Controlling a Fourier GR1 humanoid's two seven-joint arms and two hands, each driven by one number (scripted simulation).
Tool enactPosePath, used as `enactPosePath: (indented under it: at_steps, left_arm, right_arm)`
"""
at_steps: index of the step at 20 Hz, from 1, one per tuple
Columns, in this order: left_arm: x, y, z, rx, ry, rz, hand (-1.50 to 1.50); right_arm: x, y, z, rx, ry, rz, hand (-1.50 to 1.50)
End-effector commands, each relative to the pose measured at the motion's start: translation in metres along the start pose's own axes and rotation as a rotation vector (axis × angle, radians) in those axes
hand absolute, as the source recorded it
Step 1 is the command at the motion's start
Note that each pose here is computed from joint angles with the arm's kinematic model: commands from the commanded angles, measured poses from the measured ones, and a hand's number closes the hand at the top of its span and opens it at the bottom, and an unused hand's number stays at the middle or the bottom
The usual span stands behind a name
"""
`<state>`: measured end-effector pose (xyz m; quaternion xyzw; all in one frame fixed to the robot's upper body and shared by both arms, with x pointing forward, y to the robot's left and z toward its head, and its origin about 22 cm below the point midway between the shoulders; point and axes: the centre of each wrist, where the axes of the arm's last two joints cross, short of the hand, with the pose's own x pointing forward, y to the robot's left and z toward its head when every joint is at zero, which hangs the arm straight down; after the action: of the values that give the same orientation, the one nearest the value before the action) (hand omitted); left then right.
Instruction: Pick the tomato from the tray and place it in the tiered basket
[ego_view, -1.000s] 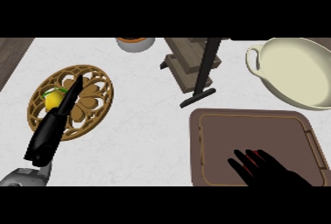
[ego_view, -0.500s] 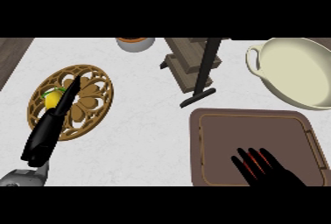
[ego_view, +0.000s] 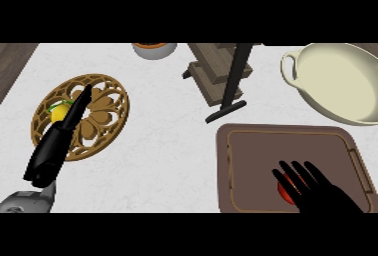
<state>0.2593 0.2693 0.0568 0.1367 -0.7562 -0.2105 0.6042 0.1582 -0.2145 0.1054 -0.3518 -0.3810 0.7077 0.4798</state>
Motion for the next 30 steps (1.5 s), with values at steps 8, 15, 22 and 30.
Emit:
enactPosePath:
  at_steps: [8,15,22,30]
  left_arm:
    - [-0.001,0.01,0.01,-0.011,0.007,0.013,0.0]
    - [0.0,-0.021,-0.009,-0.017,0.005,0.023,0.0]
    - [-0.007,-0.007,0.005,-0.014,-0.006,0.006,0.0]
    - [0.002,0.0,-0.009,0.007,-0.003,0.017,0.0]
  right_arm:
    - [-0.017,-0.002,-0.007,-0.046,0.019,-0.047,-1.5]
    - [-0.032,0.013,-0.05,-0.036,0.028,-0.089,-1.5]
    - [-0.022,0.037,-0.055,-0.034,0.03,-0.085,-1.5]
    - [-0.027,0.048,-0.066,-0.037,0.033,-0.112,-1.5]
